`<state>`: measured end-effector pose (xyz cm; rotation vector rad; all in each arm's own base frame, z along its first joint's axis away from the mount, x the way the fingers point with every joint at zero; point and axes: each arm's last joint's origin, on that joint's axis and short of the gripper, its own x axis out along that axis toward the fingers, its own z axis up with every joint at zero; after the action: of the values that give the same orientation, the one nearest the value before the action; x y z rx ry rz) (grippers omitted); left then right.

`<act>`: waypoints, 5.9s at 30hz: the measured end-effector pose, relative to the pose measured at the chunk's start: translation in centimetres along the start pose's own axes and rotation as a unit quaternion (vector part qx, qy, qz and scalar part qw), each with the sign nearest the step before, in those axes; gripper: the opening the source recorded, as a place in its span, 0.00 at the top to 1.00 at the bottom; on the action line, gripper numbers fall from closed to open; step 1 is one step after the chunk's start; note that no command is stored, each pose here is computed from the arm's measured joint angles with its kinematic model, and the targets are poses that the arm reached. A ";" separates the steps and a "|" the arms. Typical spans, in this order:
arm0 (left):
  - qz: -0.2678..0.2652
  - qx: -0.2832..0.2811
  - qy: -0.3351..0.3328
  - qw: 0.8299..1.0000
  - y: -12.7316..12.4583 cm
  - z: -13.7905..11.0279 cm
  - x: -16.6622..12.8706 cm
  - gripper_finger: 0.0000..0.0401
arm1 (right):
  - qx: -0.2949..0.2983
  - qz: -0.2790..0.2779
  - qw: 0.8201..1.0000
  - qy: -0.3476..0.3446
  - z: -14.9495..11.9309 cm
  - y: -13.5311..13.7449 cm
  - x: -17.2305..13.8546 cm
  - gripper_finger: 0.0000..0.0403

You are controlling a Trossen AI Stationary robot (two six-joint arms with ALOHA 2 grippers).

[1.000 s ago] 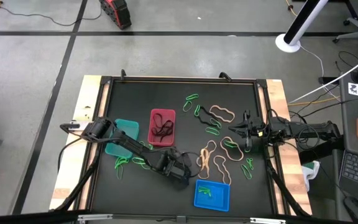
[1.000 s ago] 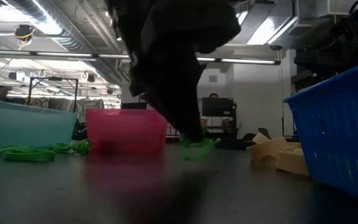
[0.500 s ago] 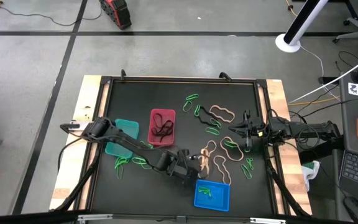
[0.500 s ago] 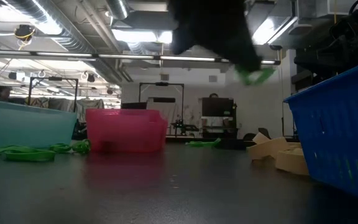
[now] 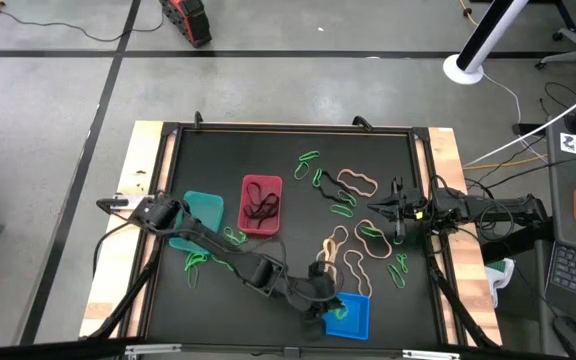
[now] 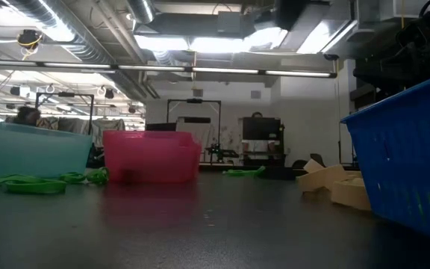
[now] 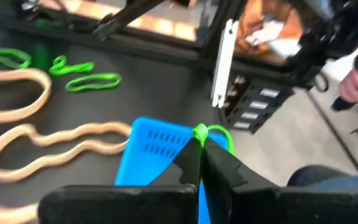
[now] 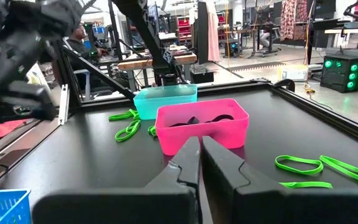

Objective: Sort rubber bands into baskets
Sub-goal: Put the green rubber band into the blue bin

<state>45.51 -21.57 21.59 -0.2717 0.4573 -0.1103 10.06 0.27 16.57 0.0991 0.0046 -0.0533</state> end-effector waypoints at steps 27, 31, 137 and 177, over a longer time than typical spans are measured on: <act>0.011 0.042 0.043 0.998 1.3 -3.5 2.8 0.63 | 0.000 0.000 1.000 -0.001 0.0 0.0 0.0 0.95; -0.002 0.042 0.078 0.996 1.5 -2.6 1.6 0.59 | 0.000 0.000 1.000 -0.001 0.0 0.0 0.0 0.95; 0.216 -0.040 0.438 0.872 7.2 -12.1 -12.4 0.75 | 0.000 0.000 1.000 0.003 -0.1 0.0 0.0 0.95; 0.002 -0.050 0.135 0.990 3.0 -2.4 -8.1 1.00 | 0.000 0.000 1.000 0.003 -0.1 0.0 0.0 0.95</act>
<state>37.32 -17.89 22.11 -0.3573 0.7330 -0.1211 10.06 0.27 16.52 0.0986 0.0106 -0.0536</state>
